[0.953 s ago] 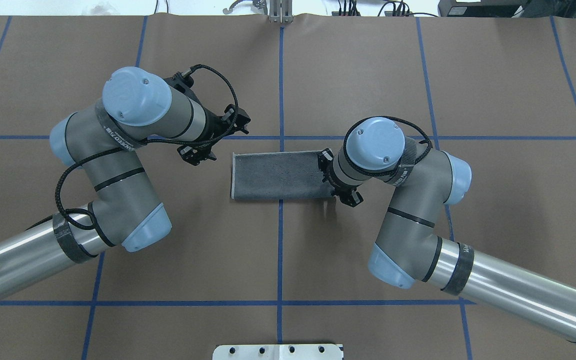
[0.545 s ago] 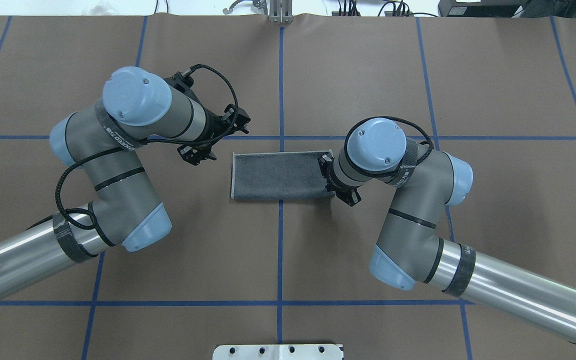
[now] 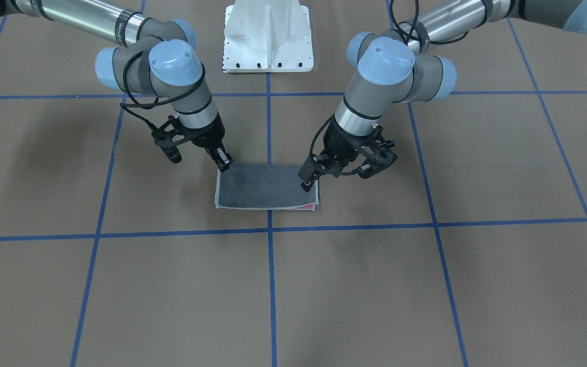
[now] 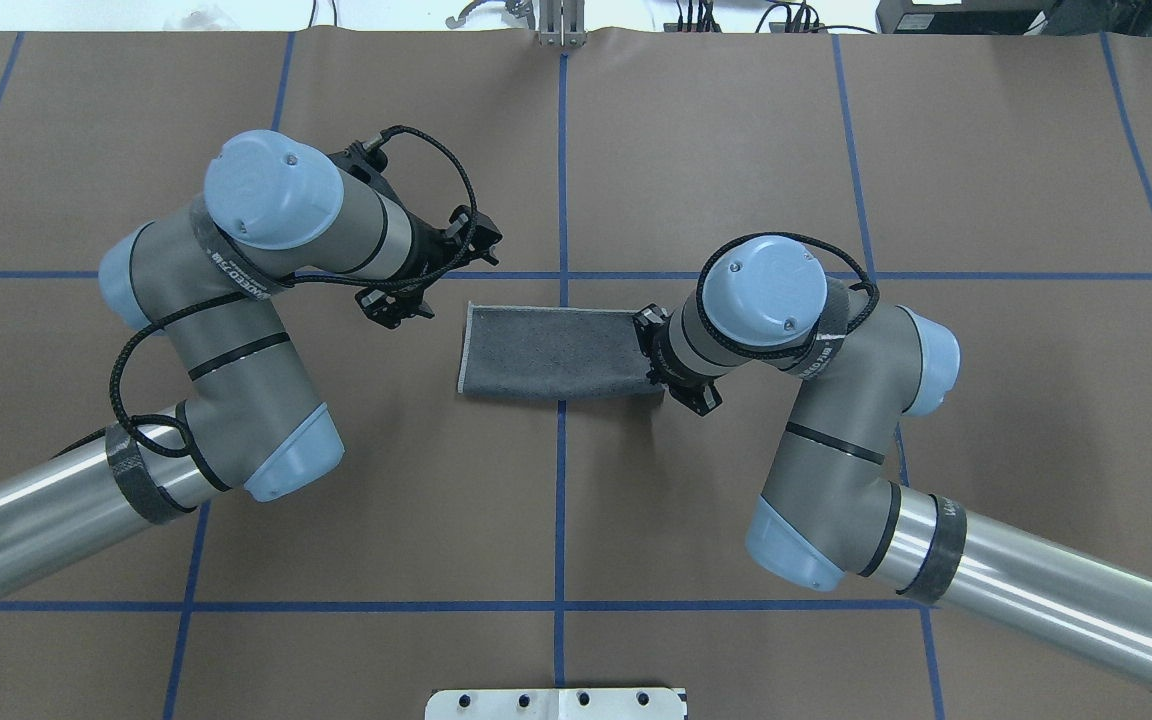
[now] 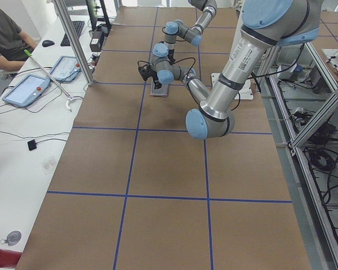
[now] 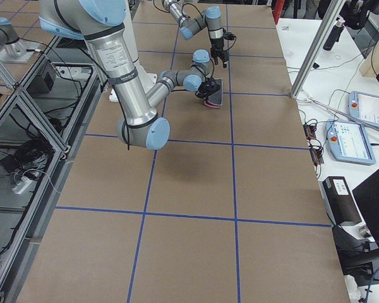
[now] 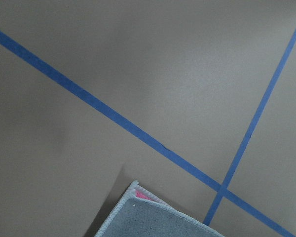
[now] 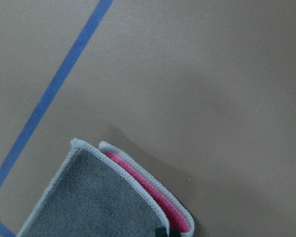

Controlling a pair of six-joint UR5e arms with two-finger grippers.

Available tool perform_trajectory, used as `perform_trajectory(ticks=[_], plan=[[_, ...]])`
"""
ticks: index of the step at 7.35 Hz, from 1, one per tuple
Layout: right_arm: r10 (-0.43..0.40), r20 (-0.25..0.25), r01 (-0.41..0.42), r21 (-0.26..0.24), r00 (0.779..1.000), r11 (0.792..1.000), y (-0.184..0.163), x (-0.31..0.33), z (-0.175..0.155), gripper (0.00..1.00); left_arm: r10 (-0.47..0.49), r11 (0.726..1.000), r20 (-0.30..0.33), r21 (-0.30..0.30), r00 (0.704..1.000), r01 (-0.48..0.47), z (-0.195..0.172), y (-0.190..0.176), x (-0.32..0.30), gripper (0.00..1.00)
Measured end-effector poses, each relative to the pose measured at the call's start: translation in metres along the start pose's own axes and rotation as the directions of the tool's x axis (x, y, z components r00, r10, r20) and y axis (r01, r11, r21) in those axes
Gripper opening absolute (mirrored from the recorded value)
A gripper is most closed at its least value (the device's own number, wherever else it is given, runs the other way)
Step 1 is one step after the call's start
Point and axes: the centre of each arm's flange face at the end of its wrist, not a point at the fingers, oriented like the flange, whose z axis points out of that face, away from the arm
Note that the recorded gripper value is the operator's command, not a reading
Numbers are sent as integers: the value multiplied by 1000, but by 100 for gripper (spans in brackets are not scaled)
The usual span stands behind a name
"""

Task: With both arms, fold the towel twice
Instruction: 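Drag the towel end toward the robot with the right gripper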

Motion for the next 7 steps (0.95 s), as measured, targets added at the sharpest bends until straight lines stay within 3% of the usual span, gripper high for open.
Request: perform_trajectory(ticks=[3, 7], plan=[[72, 17, -71, -46, 997, 996, 27, 19, -18, 0, -3, 1000, -15, 6, 1000, 3, -9, -6, 4, 98], [90, -52, -97, -141, 995, 985, 100, 71, -20, 0, -17, 1000, -29, -14, 999, 17, -29, -23, 8, 98]])
